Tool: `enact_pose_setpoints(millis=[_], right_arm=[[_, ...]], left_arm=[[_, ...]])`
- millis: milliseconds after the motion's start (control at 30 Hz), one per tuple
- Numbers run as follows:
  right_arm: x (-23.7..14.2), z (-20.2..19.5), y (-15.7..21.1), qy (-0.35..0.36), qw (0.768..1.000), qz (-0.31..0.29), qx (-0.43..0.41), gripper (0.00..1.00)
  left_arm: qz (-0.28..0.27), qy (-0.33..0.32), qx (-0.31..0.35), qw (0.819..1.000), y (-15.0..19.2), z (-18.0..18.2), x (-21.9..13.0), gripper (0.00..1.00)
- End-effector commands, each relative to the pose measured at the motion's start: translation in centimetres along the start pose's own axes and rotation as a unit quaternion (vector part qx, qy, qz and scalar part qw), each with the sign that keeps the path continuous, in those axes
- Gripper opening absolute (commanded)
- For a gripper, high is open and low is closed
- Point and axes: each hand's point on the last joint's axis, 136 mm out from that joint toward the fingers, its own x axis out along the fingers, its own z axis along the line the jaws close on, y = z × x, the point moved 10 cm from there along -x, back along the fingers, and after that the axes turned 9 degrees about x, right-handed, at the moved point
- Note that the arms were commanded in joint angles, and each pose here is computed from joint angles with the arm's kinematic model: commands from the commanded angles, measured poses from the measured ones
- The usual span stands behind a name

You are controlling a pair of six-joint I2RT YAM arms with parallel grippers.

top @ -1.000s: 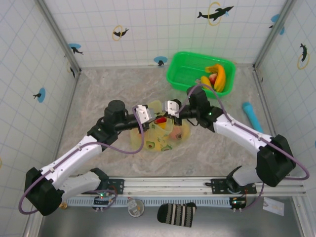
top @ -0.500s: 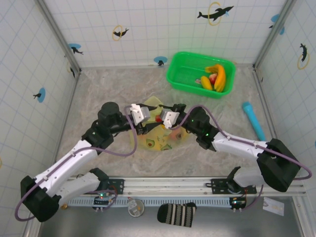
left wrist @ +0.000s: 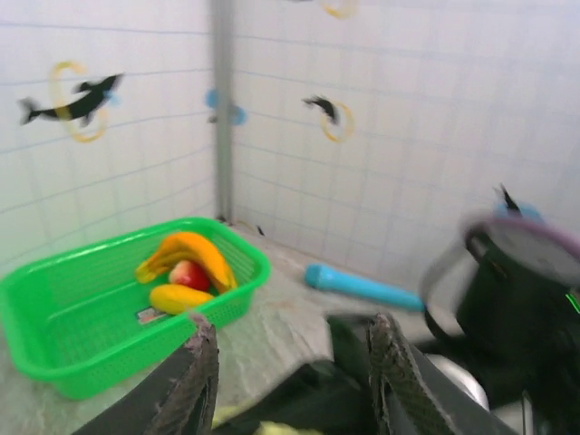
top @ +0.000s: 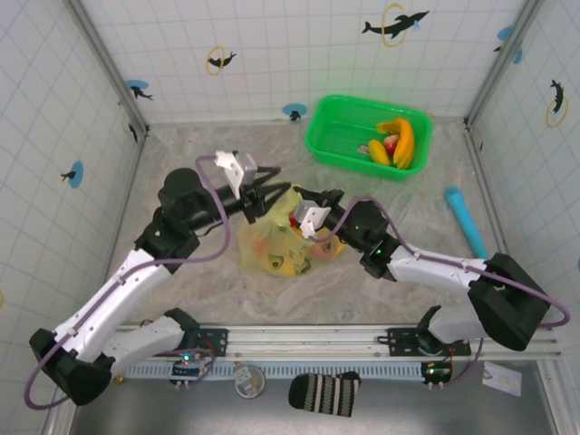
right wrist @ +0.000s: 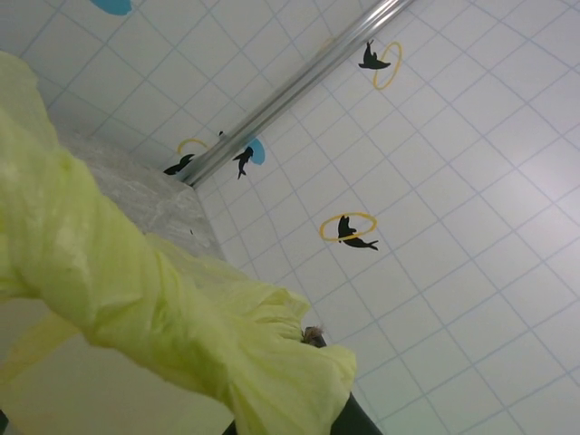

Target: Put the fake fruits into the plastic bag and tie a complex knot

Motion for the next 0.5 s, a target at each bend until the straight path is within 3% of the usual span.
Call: enact_pose_setpoints(millis=[0, 167, 300, 467], right_arm=[[-0.4, 0.1, -0.4, 0.015, 0.999, -0.028, -0.007, 0.0], [-0.8, 0.4, -0.6, 0.011, 0.999, -0.041, -0.02, 0.0], [-0.7, 0.8, -0.8, 0.011, 0.998, -0.05, -0.041, 0.0], [-0.4, 1.0, -1.2, 0.026, 0.996, -0.062, -0.059, 0.0]], left_arm=[[0.048, -0.072, -0.181, 0.98, 1.8, 3.5, 1.0, 0.39], [0.057, 0.009, -0.357, 0.933, 5.0, 6.5, 1.6, 0.39], [0.056, 0.073, -0.416, 0.904, 6.6, 6.0, 2.1, 0.39], [0.05, 0.102, -0.445, 0.888, 7.1, 5.6, 2.0, 0.37]])
